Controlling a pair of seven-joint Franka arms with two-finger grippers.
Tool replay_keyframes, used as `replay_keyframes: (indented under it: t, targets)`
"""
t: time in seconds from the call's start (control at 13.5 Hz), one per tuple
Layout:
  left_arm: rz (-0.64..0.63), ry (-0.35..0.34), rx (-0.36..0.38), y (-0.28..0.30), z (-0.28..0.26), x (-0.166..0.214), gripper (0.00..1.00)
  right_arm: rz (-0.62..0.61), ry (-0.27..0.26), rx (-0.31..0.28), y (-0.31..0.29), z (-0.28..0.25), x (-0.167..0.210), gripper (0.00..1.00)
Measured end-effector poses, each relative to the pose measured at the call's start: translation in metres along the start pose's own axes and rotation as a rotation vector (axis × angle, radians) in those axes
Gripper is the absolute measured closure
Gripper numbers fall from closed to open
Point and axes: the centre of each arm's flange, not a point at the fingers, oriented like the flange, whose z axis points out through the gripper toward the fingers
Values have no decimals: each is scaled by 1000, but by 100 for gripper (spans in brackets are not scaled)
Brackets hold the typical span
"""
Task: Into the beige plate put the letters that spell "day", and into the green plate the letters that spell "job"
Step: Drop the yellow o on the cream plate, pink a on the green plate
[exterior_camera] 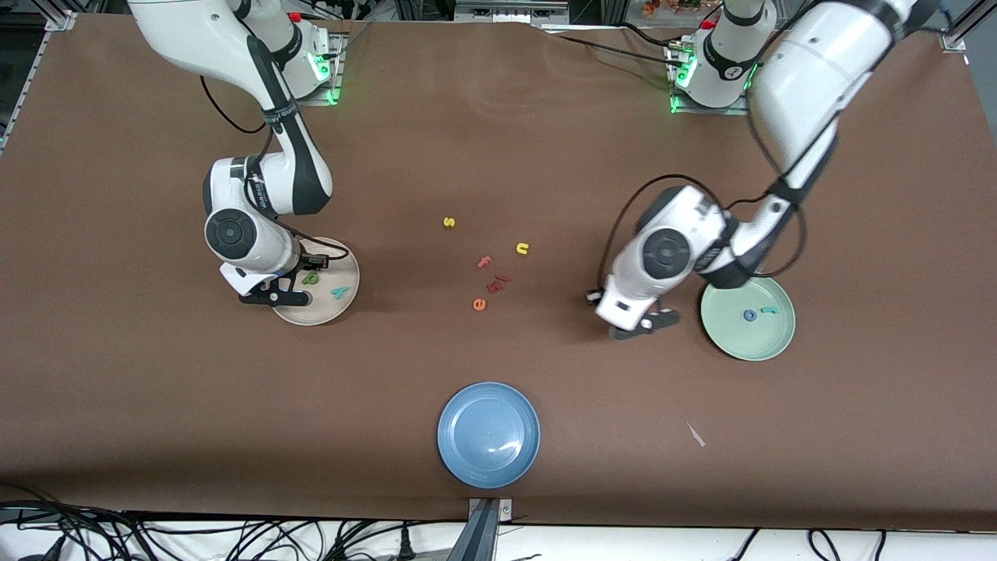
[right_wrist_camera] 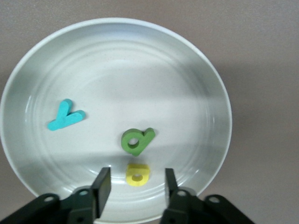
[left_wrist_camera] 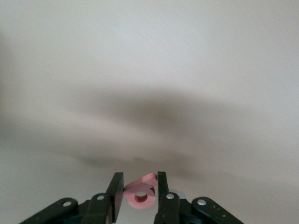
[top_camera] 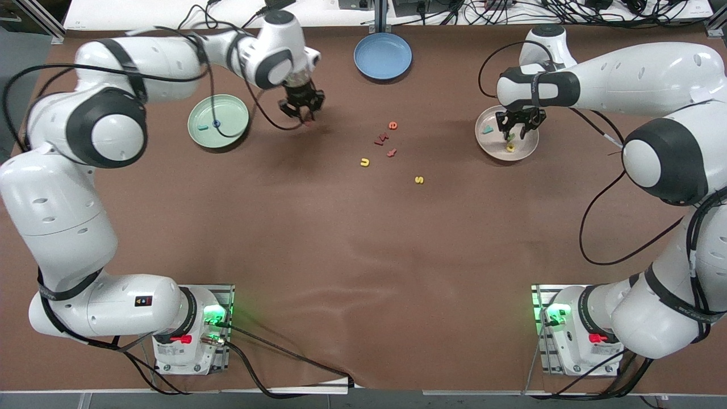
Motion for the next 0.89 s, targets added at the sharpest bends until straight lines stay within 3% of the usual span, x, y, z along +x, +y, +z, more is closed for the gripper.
replay_keyframes:
  t: [0.3, 0.52, 0.74, 0.89]
  targets:
    - [60, -45, 17, -132, -21, 70, 69, -5, -10, 18, -4, -68, 13, 0]
    - [105, -89, -2, -202, -1, 94, 69, -60, -11, 30, 1, -145, 22, 0]
    - [129, -100, -40, -222, 23, 105, 68, -71, 56, 39, 18, -208, 33, 0]
    - [136, -98, -50, -219, 27, 105, 51, -56, 127, 43, 35, -244, 40, 0]
